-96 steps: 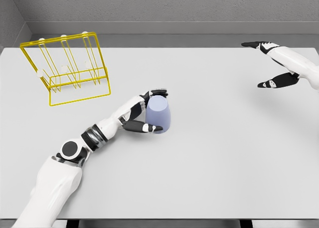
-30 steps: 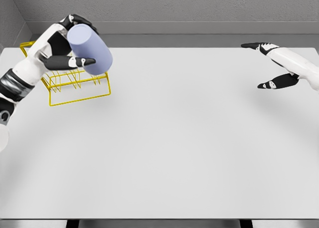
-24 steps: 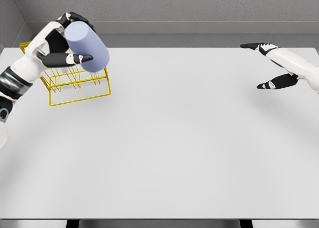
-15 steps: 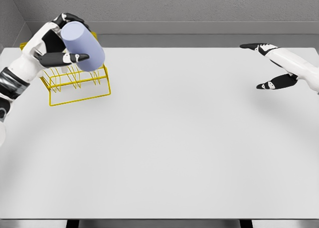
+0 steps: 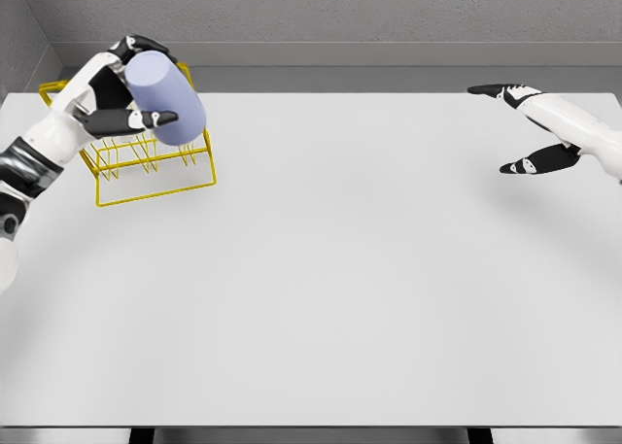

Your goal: Place the cup on the cup holder with both arms

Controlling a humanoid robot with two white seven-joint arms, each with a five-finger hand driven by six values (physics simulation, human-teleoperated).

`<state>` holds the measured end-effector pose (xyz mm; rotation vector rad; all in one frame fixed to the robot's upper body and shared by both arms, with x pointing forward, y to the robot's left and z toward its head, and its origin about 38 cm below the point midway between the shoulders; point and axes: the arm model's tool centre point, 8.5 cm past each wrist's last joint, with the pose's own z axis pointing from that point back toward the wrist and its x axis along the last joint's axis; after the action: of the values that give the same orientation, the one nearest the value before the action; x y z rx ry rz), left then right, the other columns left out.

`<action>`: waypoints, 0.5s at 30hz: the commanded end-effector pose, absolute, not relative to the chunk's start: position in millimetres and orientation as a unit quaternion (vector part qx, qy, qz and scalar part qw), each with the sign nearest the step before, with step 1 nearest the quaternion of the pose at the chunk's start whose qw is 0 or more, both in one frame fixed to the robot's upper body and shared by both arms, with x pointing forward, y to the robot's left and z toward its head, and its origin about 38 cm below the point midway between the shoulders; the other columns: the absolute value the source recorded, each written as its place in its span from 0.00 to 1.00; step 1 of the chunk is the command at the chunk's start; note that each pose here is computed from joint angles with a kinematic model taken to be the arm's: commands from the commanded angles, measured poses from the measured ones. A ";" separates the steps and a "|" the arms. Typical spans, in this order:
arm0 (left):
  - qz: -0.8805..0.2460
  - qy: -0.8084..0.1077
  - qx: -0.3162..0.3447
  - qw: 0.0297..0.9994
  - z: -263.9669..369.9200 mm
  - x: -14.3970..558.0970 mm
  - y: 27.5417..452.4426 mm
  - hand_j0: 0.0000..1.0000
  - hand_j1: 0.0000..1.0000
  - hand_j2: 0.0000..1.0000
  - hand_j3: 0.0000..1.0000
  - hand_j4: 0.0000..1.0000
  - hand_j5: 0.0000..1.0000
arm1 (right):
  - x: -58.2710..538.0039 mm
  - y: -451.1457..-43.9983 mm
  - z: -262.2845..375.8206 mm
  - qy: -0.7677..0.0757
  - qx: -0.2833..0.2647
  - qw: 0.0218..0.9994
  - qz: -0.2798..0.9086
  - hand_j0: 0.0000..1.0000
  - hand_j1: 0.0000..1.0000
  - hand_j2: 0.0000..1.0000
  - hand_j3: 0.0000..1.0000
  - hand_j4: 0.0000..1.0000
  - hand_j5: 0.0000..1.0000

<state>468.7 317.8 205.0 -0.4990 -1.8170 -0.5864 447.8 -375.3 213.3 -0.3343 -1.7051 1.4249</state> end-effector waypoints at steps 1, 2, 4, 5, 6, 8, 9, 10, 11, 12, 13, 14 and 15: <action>-0.245 -0.769 -0.216 0.550 204.7 468.9 313.9 0.30 0.30 0.30 0.30 0.30 0.30 | 447.9 -375.8 214.3 -0.686 -0.134 0.433 0.569 1.00 1.00 1.00 1.00 1.00 1.00; -0.244 -0.769 -0.217 0.550 203.7 468.3 313.8 0.30 0.30 0.30 0.30 0.30 0.30 | 447.9 -375.8 214.3 -0.686 -0.134 0.433 0.569 1.00 1.00 1.00 1.00 1.00 1.00; -0.244 -0.769 -0.216 0.550 203.9 467.9 314.6 0.30 0.30 0.30 0.30 0.30 0.30 | 447.9 -375.8 214.3 -0.686 -0.134 0.433 0.569 1.00 1.00 1.00 1.00 1.00 1.00; -0.244 -0.768 -0.216 0.551 203.2 467.6 314.6 0.30 0.30 0.30 0.30 0.30 0.30 | 447.9 -375.8 214.3 -0.686 -0.134 0.433 0.569 1.00 1.00 1.00 1.00 1.00 1.00; -0.244 -0.768 -0.216 0.551 202.9 467.6 315.5 0.30 0.30 0.30 0.30 0.30 0.30 | 447.9 -375.8 214.3 -0.686 -0.134 0.433 0.569 1.00 1.00 1.00 1.00 1.00 1.00; -0.243 -0.768 -0.215 0.552 202.8 467.7 316.2 0.30 0.30 0.30 0.30 0.30 0.30 | 447.8 -376.4 214.5 -0.686 -0.135 0.434 0.569 1.00 1.00 1.00 1.00 1.00 1.00; -0.243 -0.767 -0.214 0.553 201.9 467.5 317.1 0.30 0.30 0.30 0.30 0.30 0.30 | 447.9 -375.8 214.3 -0.686 -0.134 0.433 0.569 1.00 1.00 1.00 1.00 1.00 1.00; -0.243 -0.767 -0.215 0.553 201.6 467.1 316.9 0.30 0.30 0.30 0.30 0.30 0.30 | 447.9 -375.7 214.2 -0.685 -0.134 0.434 0.569 1.00 1.00 1.00 1.00 1.00 1.00; -0.243 -0.766 -0.215 0.554 200.2 466.5 317.0 0.30 0.30 0.30 0.30 0.30 0.30 | 447.8 -376.4 214.5 -0.686 -0.135 0.434 0.569 1.00 1.00 1.00 1.00 1.00 1.00; -0.243 -0.766 -0.215 0.554 200.2 466.5 317.0 0.30 0.30 0.30 0.30 0.30 0.30 | 447.9 -375.8 214.3 -0.686 -0.134 0.433 0.569 1.00 1.00 1.00 1.00 1.00 1.00; -0.242 -0.767 -0.215 0.554 200.2 466.5 317.1 0.30 0.30 0.30 0.30 0.30 0.30 | 447.9 -375.8 214.3 -0.686 -0.134 0.433 0.569 1.00 1.00 1.00 1.00 1.00 1.00; -0.242 -0.767 -0.215 0.554 200.2 466.5 317.1 0.30 0.30 0.30 0.30 0.30 0.30 | 447.8 -376.4 214.6 -0.686 -0.135 0.434 0.569 1.00 1.00 1.00 1.00 1.00 1.00; -0.243 -0.766 -0.215 0.554 200.1 466.1 317.4 0.30 0.30 0.30 0.30 0.30 0.30 | 447.9 -375.7 214.2 -0.685 -0.134 0.434 0.569 1.00 1.00 1.00 1.00 1.00 1.00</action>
<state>466.1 316.7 199.1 -0.5042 -1.8077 -0.5804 447.7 -375.4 213.4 -0.3344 -1.7045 1.4254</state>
